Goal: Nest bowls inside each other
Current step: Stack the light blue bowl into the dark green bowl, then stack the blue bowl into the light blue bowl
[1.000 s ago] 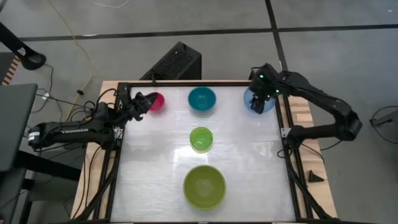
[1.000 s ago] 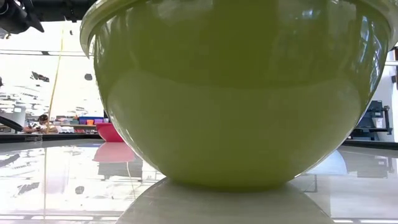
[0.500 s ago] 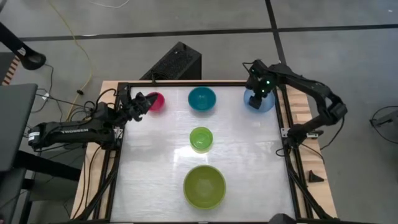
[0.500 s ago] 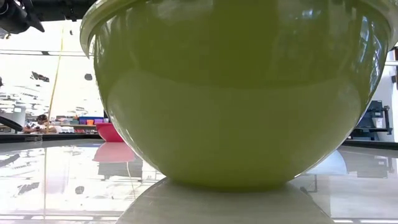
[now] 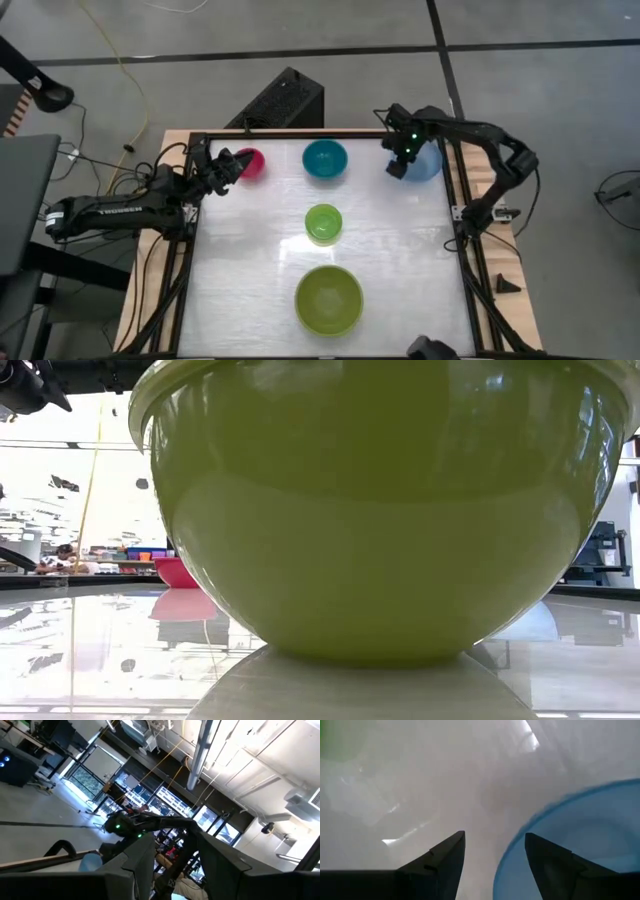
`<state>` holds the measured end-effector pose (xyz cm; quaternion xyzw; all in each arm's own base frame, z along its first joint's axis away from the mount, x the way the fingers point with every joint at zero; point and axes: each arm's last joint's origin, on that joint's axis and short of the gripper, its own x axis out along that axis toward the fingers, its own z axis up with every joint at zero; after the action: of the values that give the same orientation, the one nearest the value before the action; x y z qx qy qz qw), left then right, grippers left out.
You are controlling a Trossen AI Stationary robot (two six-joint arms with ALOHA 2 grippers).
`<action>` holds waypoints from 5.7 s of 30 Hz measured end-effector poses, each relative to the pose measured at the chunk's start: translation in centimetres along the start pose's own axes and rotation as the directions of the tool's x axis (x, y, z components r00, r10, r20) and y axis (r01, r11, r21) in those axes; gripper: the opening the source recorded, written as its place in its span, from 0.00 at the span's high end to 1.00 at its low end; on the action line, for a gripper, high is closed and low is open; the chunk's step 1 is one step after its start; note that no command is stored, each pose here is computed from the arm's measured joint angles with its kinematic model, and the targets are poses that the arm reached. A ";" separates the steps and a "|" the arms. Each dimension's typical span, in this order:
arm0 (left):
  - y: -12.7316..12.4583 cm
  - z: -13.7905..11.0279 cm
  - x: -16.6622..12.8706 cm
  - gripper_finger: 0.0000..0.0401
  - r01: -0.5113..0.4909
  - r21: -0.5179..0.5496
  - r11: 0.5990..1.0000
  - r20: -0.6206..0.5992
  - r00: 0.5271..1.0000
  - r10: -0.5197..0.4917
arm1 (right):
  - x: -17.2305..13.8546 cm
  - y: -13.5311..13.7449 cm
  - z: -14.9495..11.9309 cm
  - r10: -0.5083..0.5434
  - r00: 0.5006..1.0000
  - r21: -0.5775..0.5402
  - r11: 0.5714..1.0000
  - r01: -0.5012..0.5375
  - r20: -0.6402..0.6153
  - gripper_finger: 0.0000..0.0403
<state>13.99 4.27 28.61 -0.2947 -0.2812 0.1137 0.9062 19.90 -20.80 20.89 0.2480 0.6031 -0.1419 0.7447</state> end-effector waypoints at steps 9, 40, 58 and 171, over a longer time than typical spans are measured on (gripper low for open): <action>0.0 0.0 0.0 0.65 -0.001 0.000 1.000 0.001 1.000 0.001 | 4.5 -1.6 0.5 -0.050 0.981 0.092 0.993 0.069 -0.188 0.48; 0.3 -0.3 0.0 0.65 -0.031 0.008 1.000 -0.034 0.999 0.031 | -17.9 15.6 -12.5 0.389 0.566 -0.326 0.921 -0.214 0.727 0.92; 0.2 -0.2 0.0 0.65 -0.037 -0.011 0.999 -0.013 0.999 0.037 | -7.7 24.4 -14.2 0.726 0.223 -0.543 0.650 -0.532 0.650 0.92; 1.8 -3.5 -0.9 0.65 -0.085 -0.095 0.992 -0.477 0.878 0.030 | -10.3 27.0 8.2 0.144 0.846 -0.356 0.933 0.057 0.513 0.32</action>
<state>15.17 3.74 24.80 -0.3724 -0.0479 0.0488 0.9256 38.05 -3.52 37.39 0.0734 0.3833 -0.0755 0.9176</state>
